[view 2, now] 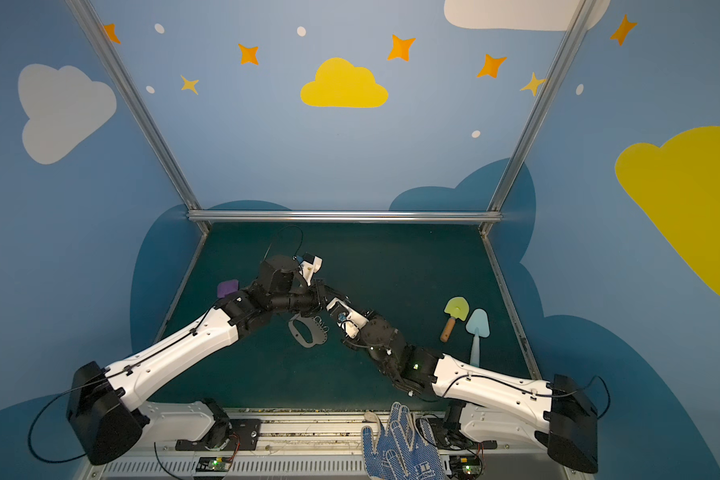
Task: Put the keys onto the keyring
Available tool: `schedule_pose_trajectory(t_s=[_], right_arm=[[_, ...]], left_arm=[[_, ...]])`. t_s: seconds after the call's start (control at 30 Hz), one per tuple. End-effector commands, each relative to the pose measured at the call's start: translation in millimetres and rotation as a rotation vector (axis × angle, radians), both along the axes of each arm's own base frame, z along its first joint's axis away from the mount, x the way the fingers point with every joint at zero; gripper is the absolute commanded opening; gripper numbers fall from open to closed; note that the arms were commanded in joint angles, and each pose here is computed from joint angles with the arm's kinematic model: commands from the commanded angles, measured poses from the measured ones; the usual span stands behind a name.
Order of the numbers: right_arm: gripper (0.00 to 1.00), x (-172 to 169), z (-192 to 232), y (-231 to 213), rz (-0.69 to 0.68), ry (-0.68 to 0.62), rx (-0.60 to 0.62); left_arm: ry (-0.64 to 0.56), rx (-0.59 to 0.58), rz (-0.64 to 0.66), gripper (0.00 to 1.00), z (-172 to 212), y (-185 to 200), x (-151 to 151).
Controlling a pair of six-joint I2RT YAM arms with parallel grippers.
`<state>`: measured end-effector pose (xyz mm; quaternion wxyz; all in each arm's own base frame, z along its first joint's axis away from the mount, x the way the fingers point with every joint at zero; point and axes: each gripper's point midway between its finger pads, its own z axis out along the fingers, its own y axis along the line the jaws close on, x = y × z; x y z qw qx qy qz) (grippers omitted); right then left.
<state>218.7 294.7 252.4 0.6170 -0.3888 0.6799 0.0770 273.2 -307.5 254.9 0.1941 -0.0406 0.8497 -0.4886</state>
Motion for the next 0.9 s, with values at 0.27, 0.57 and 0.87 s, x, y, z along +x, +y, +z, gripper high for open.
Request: schedule_pose_trajectory(t_s=[0.27, 0.57, 0.87], right_arm=[[0.31, 9.7, 9.6, -27.4, 0.137, 0.668, 0.555], [0.33, 29.8, 14.8, -10.7, 0.361, 0.998, 0.784], [0.39, 38.1, 15.2, 2.2, 0.438, 1.062, 0.846]], left_arm=[[0.013, 0.006, 0.033, 0.04, -15.0, 9.8, 18.3], [0.013, -0.006, 0.036, 0.04, -14.9, 10.2, 20.4], [0.014, -0.049, -0.006, 0.04, -8.0, 3.4, 16.8]])
